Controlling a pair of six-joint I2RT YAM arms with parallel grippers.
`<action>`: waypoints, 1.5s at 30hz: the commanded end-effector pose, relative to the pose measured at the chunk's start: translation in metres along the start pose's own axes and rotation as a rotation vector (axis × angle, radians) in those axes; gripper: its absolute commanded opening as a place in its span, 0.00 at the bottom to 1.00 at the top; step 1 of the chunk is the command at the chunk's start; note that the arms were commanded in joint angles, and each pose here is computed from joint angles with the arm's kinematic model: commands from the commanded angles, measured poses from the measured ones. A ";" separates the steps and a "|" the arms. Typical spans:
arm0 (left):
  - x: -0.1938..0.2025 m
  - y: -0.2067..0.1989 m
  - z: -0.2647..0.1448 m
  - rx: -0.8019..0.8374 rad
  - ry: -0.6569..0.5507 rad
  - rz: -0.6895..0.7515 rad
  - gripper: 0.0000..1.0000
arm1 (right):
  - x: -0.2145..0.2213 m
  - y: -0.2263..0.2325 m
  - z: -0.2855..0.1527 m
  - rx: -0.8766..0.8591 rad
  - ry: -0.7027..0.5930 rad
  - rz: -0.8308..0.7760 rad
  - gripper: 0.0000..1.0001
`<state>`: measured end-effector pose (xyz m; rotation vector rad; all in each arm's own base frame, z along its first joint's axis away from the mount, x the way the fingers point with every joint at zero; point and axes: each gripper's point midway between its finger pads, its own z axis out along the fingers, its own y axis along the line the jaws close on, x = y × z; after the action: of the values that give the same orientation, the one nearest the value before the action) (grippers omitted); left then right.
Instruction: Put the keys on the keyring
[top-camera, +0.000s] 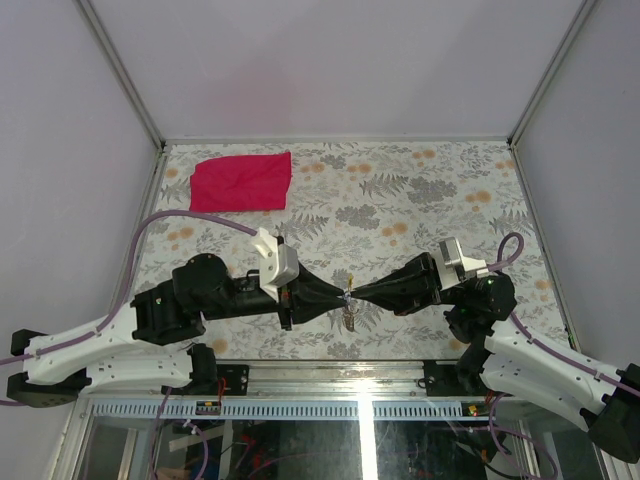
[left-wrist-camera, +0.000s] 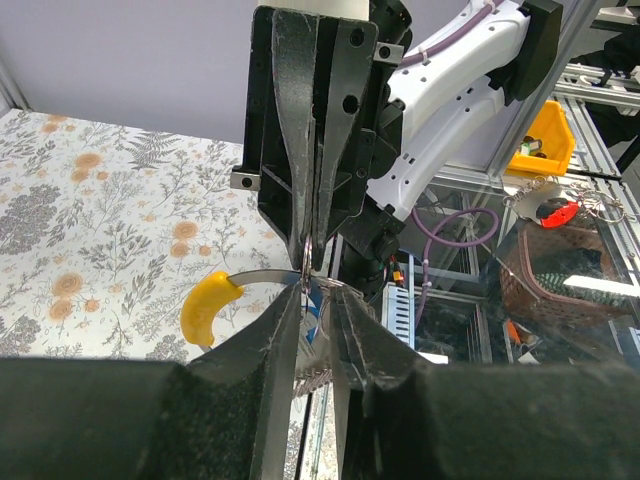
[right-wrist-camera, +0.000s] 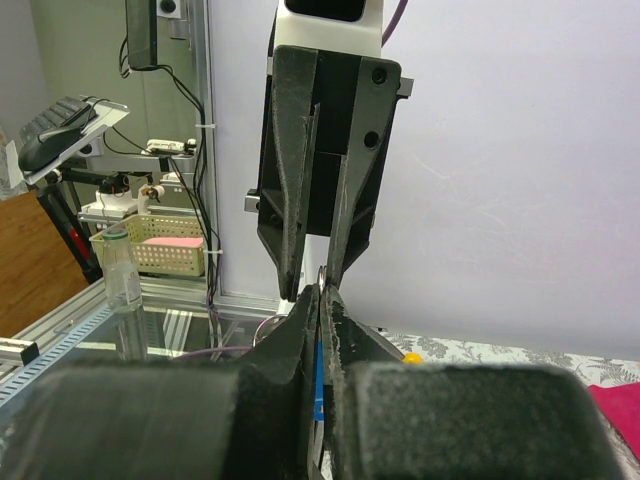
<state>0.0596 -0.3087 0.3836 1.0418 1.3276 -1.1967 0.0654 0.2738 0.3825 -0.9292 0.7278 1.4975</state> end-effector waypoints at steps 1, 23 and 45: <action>-0.026 -0.004 0.001 0.011 -0.091 0.015 0.18 | -0.029 0.012 0.006 -0.051 -0.075 -0.073 0.00; -0.030 -0.008 0.012 0.042 -0.075 0.031 0.00 | -0.022 0.013 0.005 -0.057 -0.058 -0.056 0.00; 0.015 0.022 -0.007 -0.107 0.410 0.092 0.00 | 0.003 -0.019 -0.020 0.166 0.175 -0.200 0.30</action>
<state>0.0728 -0.3058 0.3841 1.2164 1.5352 -0.9800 0.0733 0.2604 0.3660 -0.9756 0.7993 1.2778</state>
